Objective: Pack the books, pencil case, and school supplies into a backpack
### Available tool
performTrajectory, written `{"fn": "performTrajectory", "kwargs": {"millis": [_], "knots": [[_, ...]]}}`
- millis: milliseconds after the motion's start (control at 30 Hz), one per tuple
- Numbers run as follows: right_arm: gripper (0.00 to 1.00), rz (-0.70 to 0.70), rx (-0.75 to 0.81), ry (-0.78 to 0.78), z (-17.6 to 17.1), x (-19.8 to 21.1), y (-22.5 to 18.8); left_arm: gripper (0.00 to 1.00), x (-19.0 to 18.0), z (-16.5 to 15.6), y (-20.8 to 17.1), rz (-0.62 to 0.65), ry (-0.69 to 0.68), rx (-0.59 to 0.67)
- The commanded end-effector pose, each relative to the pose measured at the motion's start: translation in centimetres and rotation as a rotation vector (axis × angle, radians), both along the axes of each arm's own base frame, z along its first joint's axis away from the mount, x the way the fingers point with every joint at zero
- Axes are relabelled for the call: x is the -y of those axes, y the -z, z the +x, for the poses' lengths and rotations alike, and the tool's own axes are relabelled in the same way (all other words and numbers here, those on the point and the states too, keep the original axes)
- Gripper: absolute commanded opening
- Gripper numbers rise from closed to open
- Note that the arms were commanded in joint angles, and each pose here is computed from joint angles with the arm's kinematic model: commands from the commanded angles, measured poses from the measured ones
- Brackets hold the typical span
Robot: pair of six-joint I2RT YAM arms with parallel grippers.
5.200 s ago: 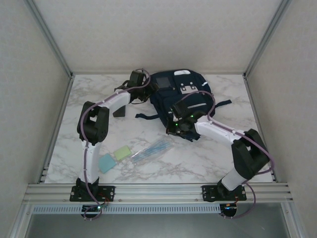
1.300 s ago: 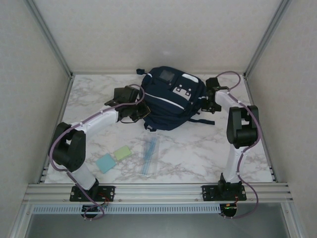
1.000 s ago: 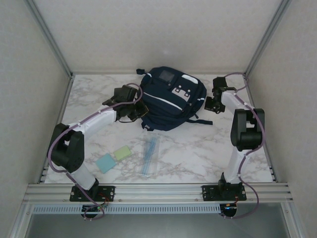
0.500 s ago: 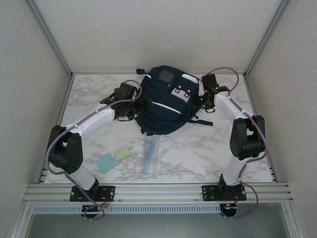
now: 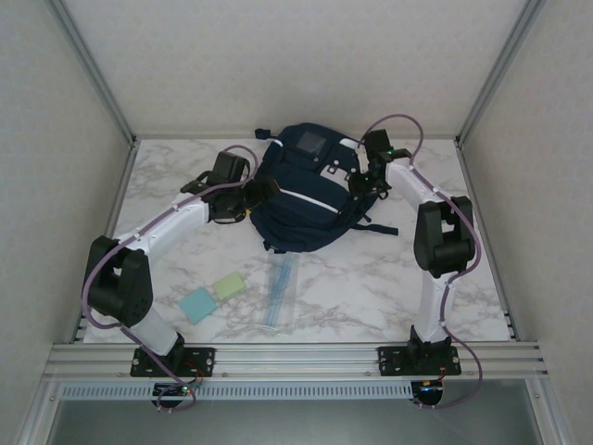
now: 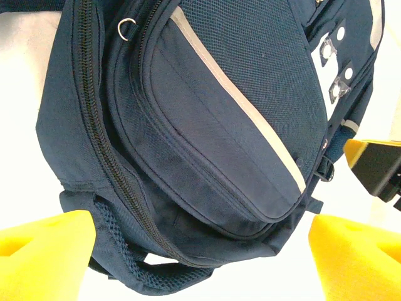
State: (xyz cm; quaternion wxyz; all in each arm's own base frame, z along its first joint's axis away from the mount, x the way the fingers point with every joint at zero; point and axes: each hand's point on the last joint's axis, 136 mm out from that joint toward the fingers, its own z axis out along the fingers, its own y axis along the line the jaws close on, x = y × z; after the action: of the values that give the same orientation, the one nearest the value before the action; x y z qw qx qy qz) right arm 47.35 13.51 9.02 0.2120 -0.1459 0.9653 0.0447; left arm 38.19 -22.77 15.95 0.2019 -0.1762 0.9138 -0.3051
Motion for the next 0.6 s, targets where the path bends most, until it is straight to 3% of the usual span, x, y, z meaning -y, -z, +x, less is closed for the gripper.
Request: {"fn": "performTrajectory", "kwargs": {"millis": [0,200,367,467,567], "knots": [[0.47,0.016,-0.055,-0.052,-0.4,-1.3,1.4,0.88,0.2,0.3,-1.0,-0.028,-0.001,0.022],[0.50,0.008,-0.106,-0.060,-1.1,-2.3,3.5,0.88,-0.2,0.2,-0.9,-0.033,-0.014,0.017],[0.51,-0.088,-0.115,0.032,-0.7,-0.4,5.3,0.88,0.0,0.4,-0.8,-0.050,-0.014,0.009],[0.38,-0.069,-0.110,0.167,0.1,0.6,5.5,0.88,0.1,0.5,-0.8,-0.060,-0.016,0.009],[0.26,0.101,-0.110,0.336,0.3,0.1,4.5,0.89,0.1,0.6,-0.8,-0.064,-0.022,0.009]]}}
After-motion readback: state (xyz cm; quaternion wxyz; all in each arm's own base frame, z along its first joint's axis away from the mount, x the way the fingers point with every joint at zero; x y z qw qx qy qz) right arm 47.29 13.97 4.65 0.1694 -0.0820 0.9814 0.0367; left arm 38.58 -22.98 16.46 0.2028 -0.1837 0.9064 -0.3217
